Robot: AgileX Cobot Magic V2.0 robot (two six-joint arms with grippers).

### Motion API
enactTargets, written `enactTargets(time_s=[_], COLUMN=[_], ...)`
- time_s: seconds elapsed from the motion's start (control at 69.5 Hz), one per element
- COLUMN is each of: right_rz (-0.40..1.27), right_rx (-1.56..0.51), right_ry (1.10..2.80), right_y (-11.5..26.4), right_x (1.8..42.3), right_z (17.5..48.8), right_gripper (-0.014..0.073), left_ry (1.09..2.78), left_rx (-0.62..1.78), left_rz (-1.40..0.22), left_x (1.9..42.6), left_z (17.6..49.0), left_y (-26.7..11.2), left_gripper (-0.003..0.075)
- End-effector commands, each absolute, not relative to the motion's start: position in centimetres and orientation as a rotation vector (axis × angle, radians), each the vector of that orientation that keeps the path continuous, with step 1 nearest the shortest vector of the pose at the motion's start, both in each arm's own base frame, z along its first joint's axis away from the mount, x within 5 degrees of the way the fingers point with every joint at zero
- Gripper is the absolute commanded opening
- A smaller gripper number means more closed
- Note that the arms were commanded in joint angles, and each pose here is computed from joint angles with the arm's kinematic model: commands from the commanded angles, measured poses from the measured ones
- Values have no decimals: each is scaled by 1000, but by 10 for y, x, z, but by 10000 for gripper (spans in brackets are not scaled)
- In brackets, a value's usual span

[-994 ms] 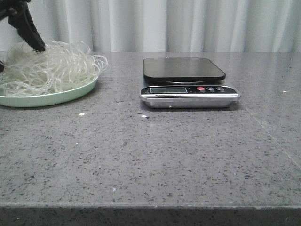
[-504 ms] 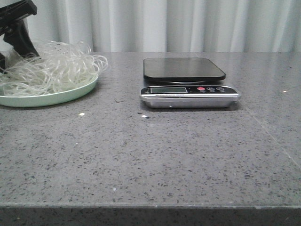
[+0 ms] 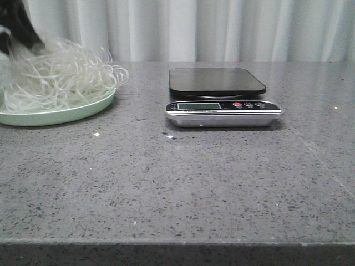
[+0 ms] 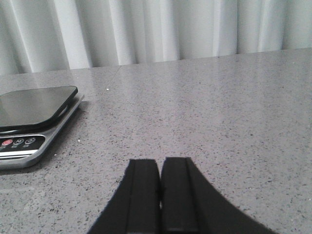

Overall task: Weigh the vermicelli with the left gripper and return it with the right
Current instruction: 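Lower the left gripper onto the vermicelli pile and grasp it, then lift the vermicelli with the left gripper and carry it over the scale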

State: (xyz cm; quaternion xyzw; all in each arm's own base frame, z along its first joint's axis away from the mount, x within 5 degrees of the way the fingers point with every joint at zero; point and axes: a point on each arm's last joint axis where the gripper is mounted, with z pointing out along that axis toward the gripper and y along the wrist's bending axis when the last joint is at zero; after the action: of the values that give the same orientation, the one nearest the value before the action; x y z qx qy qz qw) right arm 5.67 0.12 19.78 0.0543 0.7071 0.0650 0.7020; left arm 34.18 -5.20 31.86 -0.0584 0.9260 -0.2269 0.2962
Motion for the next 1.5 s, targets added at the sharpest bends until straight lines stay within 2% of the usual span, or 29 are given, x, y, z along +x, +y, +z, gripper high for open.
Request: enactTargets(time_s=[0.0,0.144,0.274,0.389,0.504,0.662,0.85,1.152,1.483], right_rz=[140,140,140,140,140,140,140,140,140], right_rx=[125,125,125,125,125,125,125,125,125], right_ry=[1462,1462,1462,1462,1462,1462,1462,1462,1462], right_y=[0,0,0,0,0,0,0,0,0], right_x=[55,55,55,55,55,55,55,55,55], right_z=[209,209,209,209,209,209,209,209,209], right_gripper=[151,151,151,151,151,151,151,151,151], left_ry=[2255,2120,1959,1841,1768,1803,1920,2063,2164], left_rx=[-106,-7,146,211,252,322,399,414,428], left_rz=[-641,-671,-717,-772,-829,-891,-884,-839,-825], left_x=[331,321,306,296,290,296,317,349,363], left_z=[381,433,480,501,506,486,442,387,353], left_y=[-55,-67,-98,-124,-151,-192,-232,-253,-263], left_gripper=[134,134,134,134,134,134,134,134,135])
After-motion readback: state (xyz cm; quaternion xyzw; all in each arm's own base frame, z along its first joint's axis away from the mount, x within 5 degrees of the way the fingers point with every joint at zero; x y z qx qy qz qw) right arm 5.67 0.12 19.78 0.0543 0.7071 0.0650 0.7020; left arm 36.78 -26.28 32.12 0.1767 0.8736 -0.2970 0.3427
